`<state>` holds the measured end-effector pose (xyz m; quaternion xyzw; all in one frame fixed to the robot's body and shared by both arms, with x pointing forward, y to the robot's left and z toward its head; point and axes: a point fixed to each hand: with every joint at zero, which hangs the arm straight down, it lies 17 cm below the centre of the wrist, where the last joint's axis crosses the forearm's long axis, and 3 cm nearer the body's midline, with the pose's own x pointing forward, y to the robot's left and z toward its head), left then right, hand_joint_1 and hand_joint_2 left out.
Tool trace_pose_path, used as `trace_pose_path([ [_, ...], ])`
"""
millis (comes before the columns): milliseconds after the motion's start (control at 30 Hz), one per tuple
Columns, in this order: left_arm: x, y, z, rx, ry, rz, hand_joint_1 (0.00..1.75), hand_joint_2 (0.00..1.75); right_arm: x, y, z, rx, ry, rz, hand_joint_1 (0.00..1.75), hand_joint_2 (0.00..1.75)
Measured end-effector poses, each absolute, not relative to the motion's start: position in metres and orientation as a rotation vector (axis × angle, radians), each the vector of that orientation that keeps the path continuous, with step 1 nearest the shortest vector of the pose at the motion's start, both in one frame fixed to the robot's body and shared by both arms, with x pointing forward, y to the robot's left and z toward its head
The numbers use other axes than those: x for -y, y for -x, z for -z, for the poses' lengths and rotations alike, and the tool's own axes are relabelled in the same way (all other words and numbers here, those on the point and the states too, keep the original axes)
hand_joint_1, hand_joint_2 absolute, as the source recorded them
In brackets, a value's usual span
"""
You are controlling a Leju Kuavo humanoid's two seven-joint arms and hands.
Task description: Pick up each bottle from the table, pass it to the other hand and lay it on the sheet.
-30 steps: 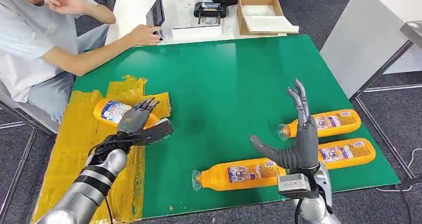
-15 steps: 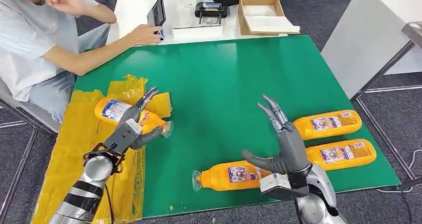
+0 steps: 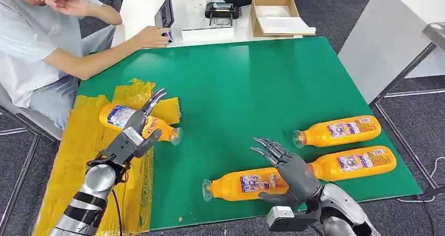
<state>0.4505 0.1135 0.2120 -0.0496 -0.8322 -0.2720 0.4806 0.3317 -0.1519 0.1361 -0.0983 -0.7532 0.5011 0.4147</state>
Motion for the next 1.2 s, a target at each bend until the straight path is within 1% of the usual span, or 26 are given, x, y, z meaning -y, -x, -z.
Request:
trace_pose_path([
  [467,-0.108,-0.451,-0.215,2.044,0.15,0.671,0.0,0.0,0.159,-0.315,-0.111,1.822,0.203,-1.41,0.0,1.75],
  [633,-0.104,-0.45,-0.216,2.052,0.162,0.667,0.0,0.0,0.175,-0.315,-0.088,1.718,0.281,-1.513,0.0,1.75],
  [800,-0.101,-0.45,-0.218,2.058,0.17,0.656,0.0,0.0,0.189,-0.322,-0.072,1.635,0.363,-1.56,0.0,1.75],
  [833,-0.1,-0.449,-0.218,2.059,0.174,0.657,0.0,1.75,0.193,-0.325,-0.067,1.61,0.397,-1.573,0.0,1.75],
  [1100,-0.101,-0.45,-0.219,2.06,0.171,0.632,0.0,1.75,0.23,-0.352,-0.042,1.411,0.752,-1.633,0.0,1.75],
  [1200,-0.102,-0.45,-0.218,2.058,0.169,0.628,0.0,1.75,0.232,-0.354,-0.035,1.385,0.77,-1.635,0.0,1.75],
])
